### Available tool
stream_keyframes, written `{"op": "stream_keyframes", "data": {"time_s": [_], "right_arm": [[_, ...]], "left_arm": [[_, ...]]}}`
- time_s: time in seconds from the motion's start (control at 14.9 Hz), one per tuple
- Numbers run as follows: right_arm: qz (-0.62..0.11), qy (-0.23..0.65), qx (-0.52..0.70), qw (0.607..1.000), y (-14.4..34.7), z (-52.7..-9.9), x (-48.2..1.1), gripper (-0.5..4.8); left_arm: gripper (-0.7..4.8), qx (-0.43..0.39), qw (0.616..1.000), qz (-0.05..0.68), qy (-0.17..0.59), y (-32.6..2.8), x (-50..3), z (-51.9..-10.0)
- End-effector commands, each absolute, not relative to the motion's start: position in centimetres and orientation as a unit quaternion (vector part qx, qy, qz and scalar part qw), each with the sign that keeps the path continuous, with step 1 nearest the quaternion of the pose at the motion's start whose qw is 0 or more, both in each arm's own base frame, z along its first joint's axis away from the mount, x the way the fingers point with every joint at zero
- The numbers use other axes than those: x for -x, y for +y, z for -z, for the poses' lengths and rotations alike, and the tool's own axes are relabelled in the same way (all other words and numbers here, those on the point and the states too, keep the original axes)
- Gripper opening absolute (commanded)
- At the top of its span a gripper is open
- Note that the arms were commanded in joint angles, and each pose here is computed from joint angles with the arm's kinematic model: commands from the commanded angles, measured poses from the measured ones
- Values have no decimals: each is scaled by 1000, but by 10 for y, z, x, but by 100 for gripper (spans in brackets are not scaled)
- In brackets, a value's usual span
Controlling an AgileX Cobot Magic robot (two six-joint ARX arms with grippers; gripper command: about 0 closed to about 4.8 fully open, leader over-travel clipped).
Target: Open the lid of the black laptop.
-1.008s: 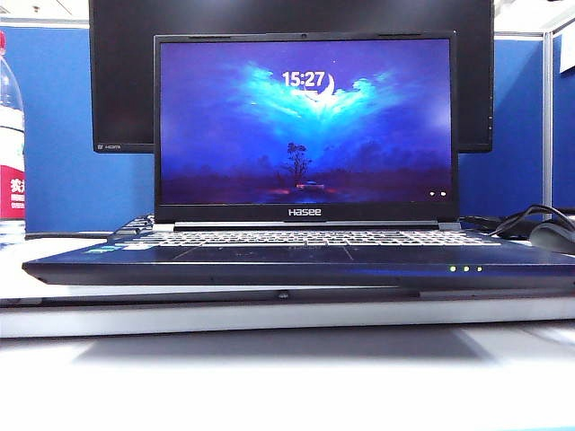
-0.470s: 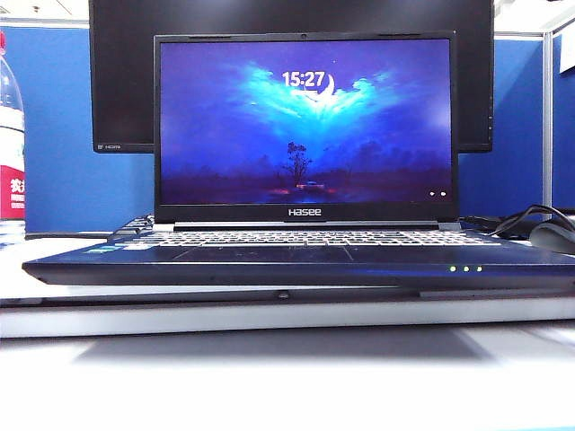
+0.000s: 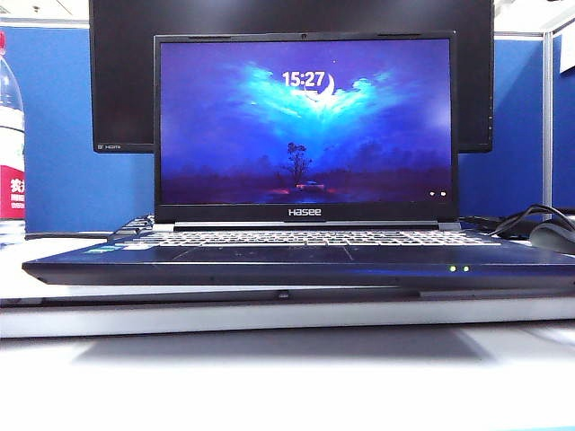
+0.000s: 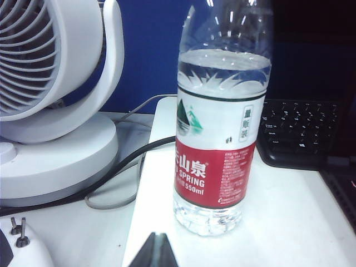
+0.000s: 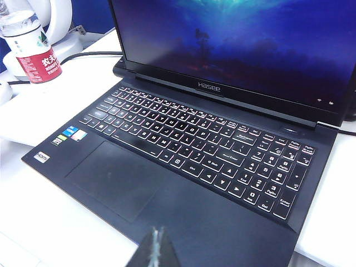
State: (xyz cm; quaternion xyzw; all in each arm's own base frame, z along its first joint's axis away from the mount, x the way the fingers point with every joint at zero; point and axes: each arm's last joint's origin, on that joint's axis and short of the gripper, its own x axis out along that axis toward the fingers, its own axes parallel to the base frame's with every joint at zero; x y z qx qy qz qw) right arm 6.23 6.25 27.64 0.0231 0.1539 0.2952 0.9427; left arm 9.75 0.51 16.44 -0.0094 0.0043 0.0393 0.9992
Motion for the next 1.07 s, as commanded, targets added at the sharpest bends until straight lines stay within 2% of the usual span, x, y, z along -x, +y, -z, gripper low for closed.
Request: {"op": "stream_keyframes", "data": {"time_s": [0.07,0.54,0.67,0.74,0.81,0.94,1.07], "right_arm": [[-295,147,-29,944,63,-278,-63,-6],[-295,141,-9,945,62,-278,-63,-6],[-213,91,-12,973,49,-278,-75,-6],[-114,30,-40,992,33,-268,-85,-6],[-74,-11,-54,996,22,-257,-88,-6],[-47,-78,-53,994,7,-238,-90,-6],[-37,-75,-46,995,0,-227,-89,-6]], "left_arm": [[-3,9,999,-40,-7,5,-97,-166],[-3,9,999,-40,-7,5,-97,-166],[-3,9,999,-41,-6,5,-97,-166],[-3,9,999,-40,-6,5,-97,-166],[-3,9,999,-41,-6,5,-97,-166],[-3,9,999,-39,-6,5,-97,-166],[-3,9,999,-39,-5,5,-97,-166]]}}
